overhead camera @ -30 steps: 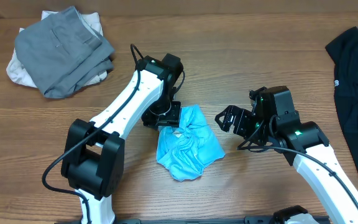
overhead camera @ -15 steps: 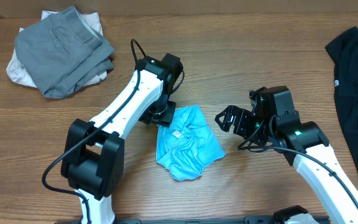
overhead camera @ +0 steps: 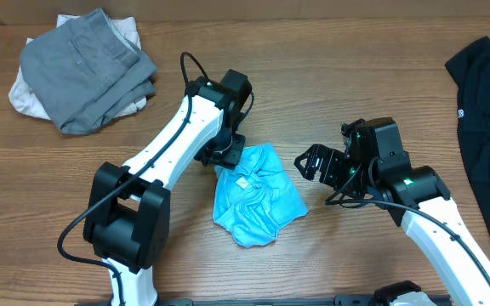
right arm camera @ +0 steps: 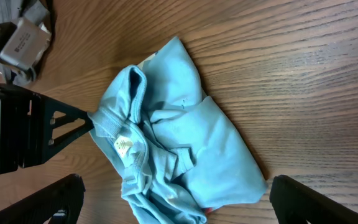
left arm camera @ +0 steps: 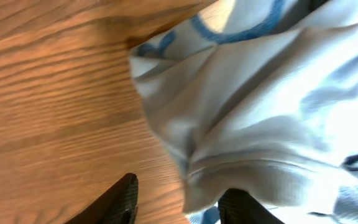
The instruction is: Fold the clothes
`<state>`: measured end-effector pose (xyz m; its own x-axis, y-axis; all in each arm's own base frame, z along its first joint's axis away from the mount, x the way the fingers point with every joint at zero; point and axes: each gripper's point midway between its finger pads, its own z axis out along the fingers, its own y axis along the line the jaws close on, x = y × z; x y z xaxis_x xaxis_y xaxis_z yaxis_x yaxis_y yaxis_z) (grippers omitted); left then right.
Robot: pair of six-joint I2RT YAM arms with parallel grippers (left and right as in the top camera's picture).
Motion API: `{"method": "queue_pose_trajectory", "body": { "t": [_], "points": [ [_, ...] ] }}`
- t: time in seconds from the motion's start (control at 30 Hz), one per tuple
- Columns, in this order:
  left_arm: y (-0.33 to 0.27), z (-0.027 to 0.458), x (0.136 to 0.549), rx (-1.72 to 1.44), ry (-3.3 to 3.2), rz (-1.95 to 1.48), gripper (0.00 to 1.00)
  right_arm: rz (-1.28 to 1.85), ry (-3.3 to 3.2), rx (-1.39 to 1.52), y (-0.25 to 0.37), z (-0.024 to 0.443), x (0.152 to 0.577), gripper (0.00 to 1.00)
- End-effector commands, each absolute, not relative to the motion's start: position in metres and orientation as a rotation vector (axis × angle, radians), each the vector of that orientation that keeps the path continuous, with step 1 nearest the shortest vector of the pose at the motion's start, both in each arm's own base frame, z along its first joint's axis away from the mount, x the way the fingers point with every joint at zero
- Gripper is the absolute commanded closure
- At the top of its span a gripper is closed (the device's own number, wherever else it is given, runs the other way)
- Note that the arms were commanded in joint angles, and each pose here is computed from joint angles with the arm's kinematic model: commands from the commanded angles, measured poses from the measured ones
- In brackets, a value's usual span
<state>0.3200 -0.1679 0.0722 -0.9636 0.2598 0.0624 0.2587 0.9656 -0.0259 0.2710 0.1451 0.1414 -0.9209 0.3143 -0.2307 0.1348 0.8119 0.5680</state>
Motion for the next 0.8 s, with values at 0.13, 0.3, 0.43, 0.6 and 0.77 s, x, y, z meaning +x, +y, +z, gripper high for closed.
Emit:
{"method": "queue_pose_trajectory", "body": {
  "t": [0.13, 0.3, 0.43, 0.6, 0.77],
  "points": [
    [-0.183, 0.069, 0.318, -0.45, -3.035, 0.131, 0.76, 0.81, 2.674, 0.337, 0.146, 0.144, 0.272, 0.0],
    [-0.191, 0.07, 0.321, -0.424, -3.047, 0.195, 0.96, 0.801, 2.673, 0.34, 0.145, 0.143, 0.273, 0.0],
    [-0.198, 0.075, 0.317, -0.414, -3.03, 0.265, 0.96, 0.797, 2.672, 0.341, 0.145, 0.143, 0.273, 0.0],
    [-0.208, 0.097, 0.318, -0.283, -3.016, 0.375, 0.96, 0.781, 2.67, 0.346, 0.143, 0.142, 0.274, 0.0],
    [-0.215, 0.135, 0.329, -0.116, -2.999, 0.541, 0.96, 0.778, 2.671, 0.347, 0.142, 0.142, 0.274, 0.0]
  ]
}}
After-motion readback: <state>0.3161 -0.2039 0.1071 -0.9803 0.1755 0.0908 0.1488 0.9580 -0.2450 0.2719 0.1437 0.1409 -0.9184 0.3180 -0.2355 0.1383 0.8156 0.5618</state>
